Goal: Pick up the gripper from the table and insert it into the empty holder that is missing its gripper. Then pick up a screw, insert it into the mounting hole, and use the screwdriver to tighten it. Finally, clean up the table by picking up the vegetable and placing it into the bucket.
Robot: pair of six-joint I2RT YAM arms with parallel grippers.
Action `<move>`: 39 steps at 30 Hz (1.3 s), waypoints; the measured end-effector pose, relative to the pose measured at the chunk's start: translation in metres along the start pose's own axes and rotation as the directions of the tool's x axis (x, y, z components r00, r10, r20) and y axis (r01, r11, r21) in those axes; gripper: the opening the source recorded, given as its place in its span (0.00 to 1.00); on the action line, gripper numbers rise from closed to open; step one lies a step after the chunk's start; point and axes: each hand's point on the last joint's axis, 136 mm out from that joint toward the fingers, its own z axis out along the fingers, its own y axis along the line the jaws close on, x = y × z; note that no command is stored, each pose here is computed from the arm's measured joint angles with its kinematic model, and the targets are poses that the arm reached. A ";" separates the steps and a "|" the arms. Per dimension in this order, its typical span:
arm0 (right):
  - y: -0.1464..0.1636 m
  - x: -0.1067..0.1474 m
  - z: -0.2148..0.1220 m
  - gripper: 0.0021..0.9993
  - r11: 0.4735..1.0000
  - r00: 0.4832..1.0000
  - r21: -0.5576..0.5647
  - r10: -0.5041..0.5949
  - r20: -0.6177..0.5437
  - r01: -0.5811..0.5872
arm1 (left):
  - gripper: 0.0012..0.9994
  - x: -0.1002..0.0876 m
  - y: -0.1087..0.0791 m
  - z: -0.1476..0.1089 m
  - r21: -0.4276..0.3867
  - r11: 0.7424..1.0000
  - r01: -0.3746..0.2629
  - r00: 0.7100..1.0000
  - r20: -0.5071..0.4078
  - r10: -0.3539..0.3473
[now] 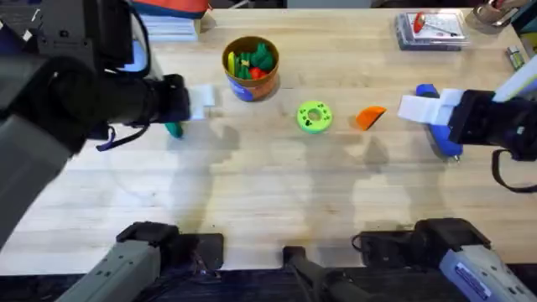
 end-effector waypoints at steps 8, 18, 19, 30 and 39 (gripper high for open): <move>0.000 0.000 0.000 0.99 1.000 1.000 0.000 0.000 0.000 0.000 | 0.99 -0.013 -0.105 -0.049 0.288 0.884 -0.367 0.916 0.275 0.291; 0.000 0.000 0.000 0.99 1.000 1.000 0.000 0.000 0.000 0.000 | 0.99 -0.005 -0.158 -0.074 0.400 0.759 -0.515 0.845 0.386 0.370; 0.000 0.000 0.000 0.99 1.000 1.000 0.000 0.000 0.000 0.000 | 0.99 -0.001 -0.156 -0.071 0.400 0.761 -0.510 0.850 0.367 0.377; 0.000 0.000 0.000 0.99 1.000 1.000 0.000 0.000 0.000 0.000 | 0.99 -0.012 -0.163 -0.075 0.395 0.749 -0.533 0.825 0.442 0.354; 0.000 0.000 0.000 0.99 1.000 1.000 0.000 0.000 0.000 0.000 | 0.99 0.037 -0.143 -0.072 0.393 0.661 -0.639 0.635 0.755 0.163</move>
